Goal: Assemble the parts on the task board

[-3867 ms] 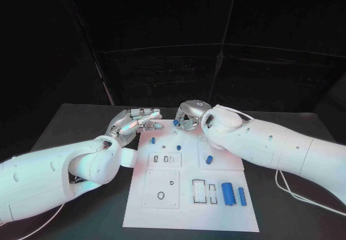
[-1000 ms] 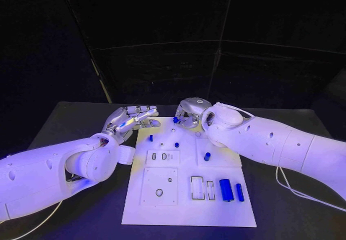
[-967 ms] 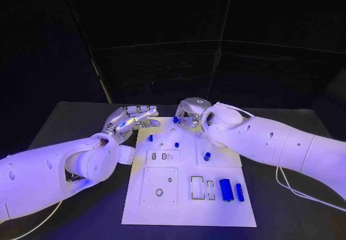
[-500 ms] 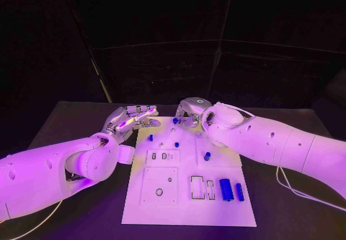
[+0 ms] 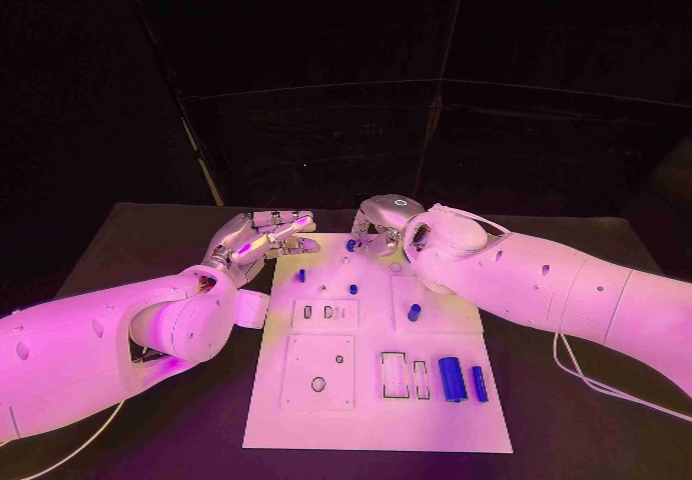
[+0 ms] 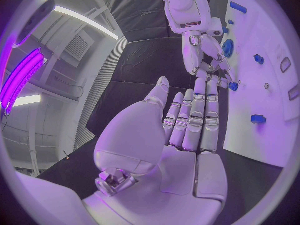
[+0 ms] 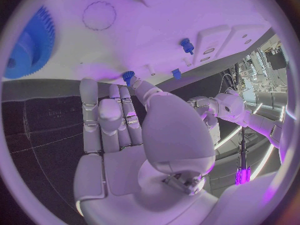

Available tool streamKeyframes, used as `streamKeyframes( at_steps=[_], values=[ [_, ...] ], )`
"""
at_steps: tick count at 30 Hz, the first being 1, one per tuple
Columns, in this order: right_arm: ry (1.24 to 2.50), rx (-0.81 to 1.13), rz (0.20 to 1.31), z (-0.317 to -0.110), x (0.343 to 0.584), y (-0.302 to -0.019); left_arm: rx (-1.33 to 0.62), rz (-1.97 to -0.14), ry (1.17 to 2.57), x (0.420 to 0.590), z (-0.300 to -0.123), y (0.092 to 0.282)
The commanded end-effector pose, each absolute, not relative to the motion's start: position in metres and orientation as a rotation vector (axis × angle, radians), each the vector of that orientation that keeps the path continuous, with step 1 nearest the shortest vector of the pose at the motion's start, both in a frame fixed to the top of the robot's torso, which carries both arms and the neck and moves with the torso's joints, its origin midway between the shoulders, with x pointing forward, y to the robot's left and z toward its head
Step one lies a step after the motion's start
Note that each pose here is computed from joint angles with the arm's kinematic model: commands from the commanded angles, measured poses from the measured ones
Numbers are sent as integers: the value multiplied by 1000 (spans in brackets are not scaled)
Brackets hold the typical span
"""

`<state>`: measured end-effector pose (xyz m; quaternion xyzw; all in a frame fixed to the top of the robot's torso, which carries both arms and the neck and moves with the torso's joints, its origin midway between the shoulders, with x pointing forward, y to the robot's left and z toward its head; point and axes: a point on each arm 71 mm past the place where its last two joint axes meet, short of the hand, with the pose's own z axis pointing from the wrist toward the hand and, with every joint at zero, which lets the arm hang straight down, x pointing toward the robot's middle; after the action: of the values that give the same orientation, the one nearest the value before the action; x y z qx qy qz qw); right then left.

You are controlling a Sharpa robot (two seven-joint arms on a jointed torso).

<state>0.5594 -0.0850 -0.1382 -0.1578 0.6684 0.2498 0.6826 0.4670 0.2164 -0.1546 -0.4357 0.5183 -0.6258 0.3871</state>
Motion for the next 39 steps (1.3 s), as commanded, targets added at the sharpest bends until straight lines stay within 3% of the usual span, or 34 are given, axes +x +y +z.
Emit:
streamKeyframes(
  at_steps=[1,11,21,27,39],
  values=[
    [1487,-353,564,-136,559,-85,-1091,-1606,1314,467,-153,215],
    [1460,-333,568,-134,560,-89,-1091,-1605,1313,467,-153,216],
    [1372,-196,701,-123,549,-117,-1092,-1590,1298,471,-154,224],
    [1454,-50,722,-123,541,-158,-1093,-1572,1284,474,-154,233],
    [1643,39,553,-135,542,-216,-1092,-1568,1279,477,-155,236]
  ],
)
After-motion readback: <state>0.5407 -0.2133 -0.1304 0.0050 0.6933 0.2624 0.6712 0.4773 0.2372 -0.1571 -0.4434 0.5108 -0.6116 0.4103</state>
